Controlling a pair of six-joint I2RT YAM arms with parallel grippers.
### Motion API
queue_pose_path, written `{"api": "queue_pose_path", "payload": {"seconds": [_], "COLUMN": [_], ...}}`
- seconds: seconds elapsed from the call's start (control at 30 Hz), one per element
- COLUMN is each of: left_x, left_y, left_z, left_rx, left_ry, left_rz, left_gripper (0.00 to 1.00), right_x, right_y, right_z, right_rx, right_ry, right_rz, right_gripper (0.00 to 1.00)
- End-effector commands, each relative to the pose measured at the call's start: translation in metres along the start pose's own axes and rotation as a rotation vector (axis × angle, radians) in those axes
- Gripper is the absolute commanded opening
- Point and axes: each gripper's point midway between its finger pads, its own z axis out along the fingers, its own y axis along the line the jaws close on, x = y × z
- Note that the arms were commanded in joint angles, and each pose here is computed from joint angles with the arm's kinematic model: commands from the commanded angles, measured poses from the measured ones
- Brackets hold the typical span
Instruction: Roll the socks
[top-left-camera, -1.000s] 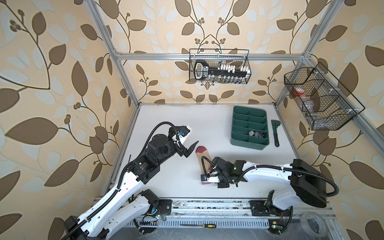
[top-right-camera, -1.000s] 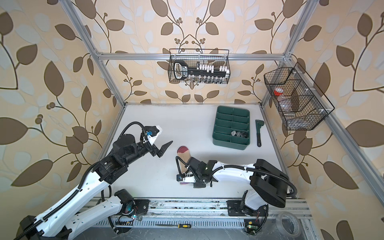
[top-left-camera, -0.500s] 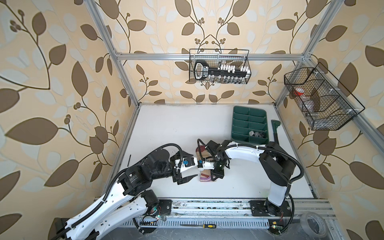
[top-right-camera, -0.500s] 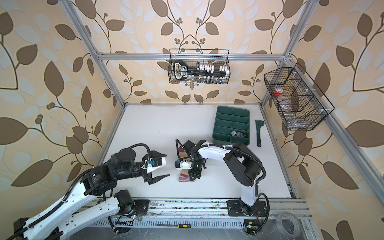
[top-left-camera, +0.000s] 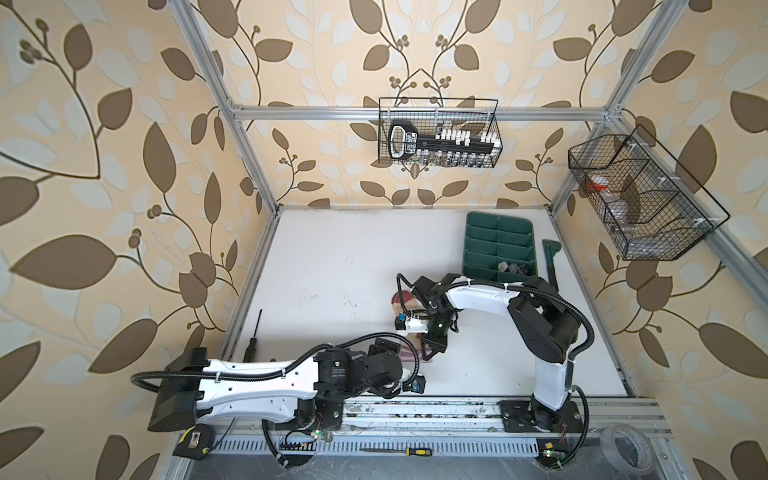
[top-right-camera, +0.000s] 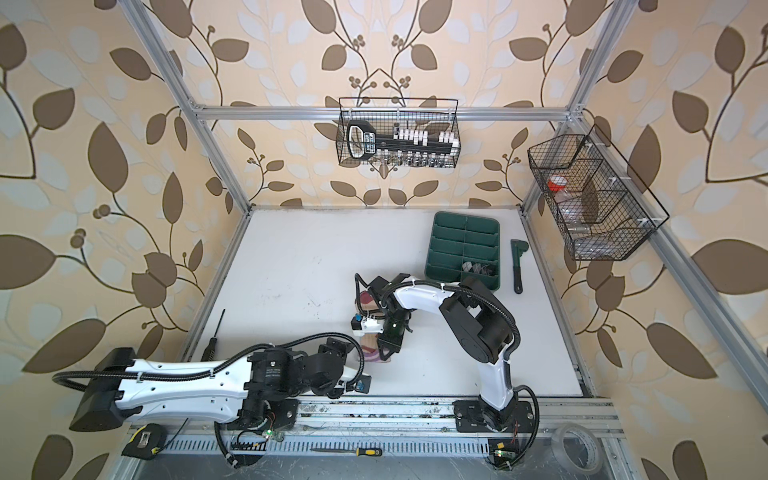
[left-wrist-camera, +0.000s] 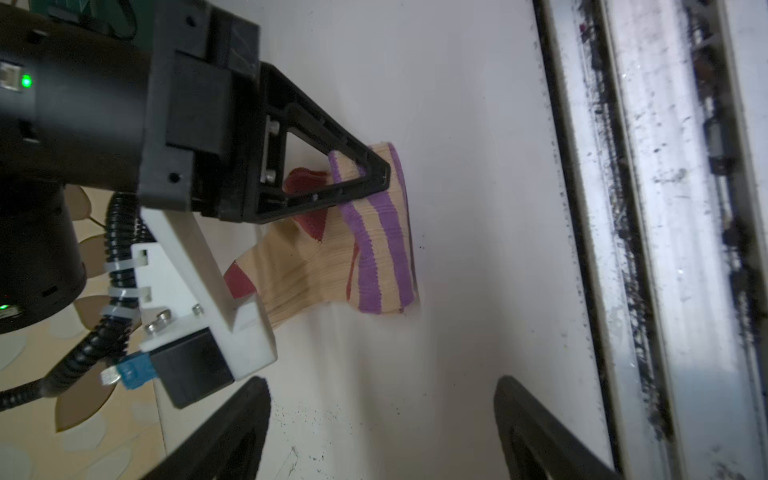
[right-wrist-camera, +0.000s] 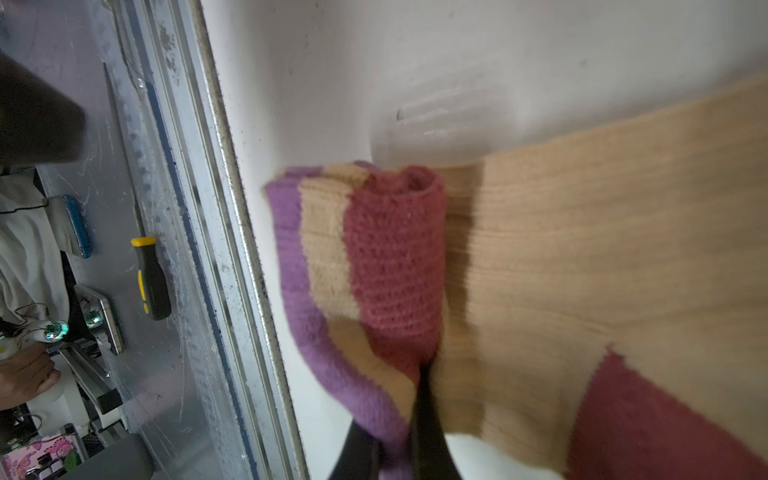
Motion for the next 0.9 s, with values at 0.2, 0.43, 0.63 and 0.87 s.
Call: {"api": "queue_pose_path", "payload": {"seconds": [0.2,0.43,0.63,0.87], "left_x": [-0.022,-0.019,-0.020,-0.017], "left_y": [0.016,0.010,0.002,-0.007], "left_z": [0.025,0.042,0.054,0.072], "left_rx": [-0.097,-0.107,-0.077,-0.064], "left_ry": [0.017,0.046,0.067,0.116], "left_rz": [-0.108,-0.117,-0.129,-0.110], "left_gripper": [0.82,0.74,0.52,0.29], "right_x": [0.010,0.011,0.010,0.013], "right_y": [-0.016,-0.018,-0.019,-0.020], "right_z": [0.015,0.013,0.013,0.013], "right_rx": [0.018,0.022,0.023,0.025], "right_ry": [0.043,0.037,0.036,0.039], "right_rz": [0.011,0.010,0.009,0.009], "right_gripper": [0.00,0.00,0.00,0.00]}}
